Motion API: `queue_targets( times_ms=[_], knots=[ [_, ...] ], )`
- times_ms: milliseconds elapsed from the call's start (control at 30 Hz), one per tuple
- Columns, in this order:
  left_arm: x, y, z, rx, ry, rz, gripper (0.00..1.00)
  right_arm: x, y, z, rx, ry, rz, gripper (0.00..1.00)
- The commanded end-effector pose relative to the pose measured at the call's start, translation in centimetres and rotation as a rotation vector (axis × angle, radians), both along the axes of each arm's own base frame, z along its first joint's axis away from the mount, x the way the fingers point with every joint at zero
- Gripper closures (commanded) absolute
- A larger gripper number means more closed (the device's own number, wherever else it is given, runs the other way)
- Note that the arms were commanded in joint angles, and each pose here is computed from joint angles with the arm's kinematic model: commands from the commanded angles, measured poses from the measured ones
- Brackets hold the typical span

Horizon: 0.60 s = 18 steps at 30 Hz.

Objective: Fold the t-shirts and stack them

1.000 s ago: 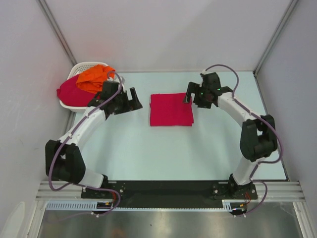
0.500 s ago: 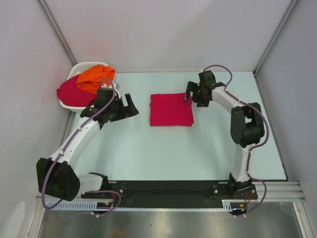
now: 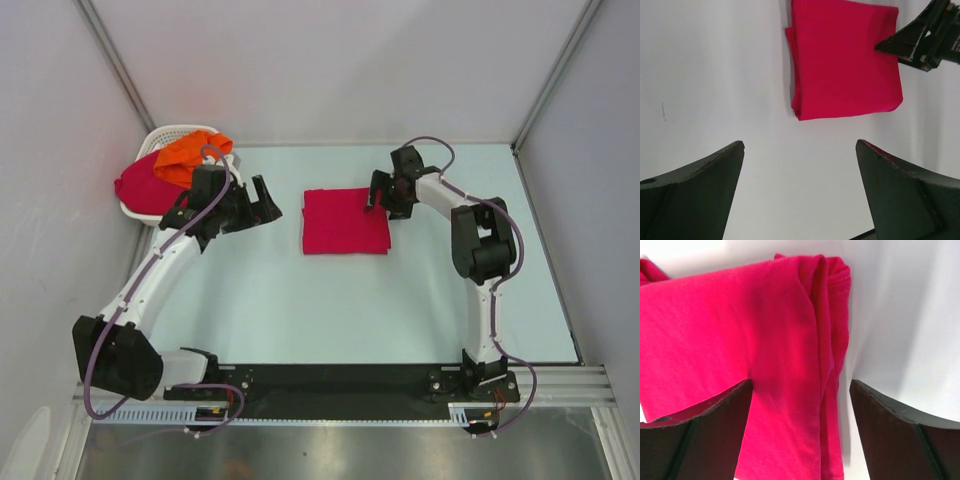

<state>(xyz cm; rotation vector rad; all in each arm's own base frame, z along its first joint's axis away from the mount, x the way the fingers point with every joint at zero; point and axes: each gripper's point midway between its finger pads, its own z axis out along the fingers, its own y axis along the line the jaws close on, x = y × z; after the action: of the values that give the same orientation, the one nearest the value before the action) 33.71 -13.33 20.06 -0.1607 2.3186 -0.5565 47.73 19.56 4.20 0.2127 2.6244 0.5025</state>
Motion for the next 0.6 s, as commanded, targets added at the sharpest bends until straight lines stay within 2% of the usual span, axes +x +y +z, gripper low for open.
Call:
queue_targets(
  times_ms=[0, 200, 400, 500, 567],
  knots=[
    [1.3, -0.6, 3.1, -0.016, -0.088, -0.027, 0.00, 0.5, 0.8, -0.3, 0.012, -0.014, 0.018, 0.19],
    [1.2, -0.9, 2.5, -0.029, -0.061, -0.038, 0.01, 0.7, 1.2, -1.6, 0.014, -0.009, 0.015, 0.26],
    [0.5, -0.1, 4.5, -0.025, -0.130, -0.009, 0.01, 2.1, -0.6, -1.9, -0.047, -0.038, -0.001, 0.52],
    [0.2, 0.2, 5.3, -0.017, -0.161, -0.007, 0.00, 2.6, -2.0, -1.7, -0.047, -0.041, -0.018, 0.76],
    [0.2, 0.3, 5.3, -0.008, -0.166, -0.012, 0.01, 3.2, -2.9, -1.4, -0.052, -0.056, -0.017, 0.83]
  ],
)
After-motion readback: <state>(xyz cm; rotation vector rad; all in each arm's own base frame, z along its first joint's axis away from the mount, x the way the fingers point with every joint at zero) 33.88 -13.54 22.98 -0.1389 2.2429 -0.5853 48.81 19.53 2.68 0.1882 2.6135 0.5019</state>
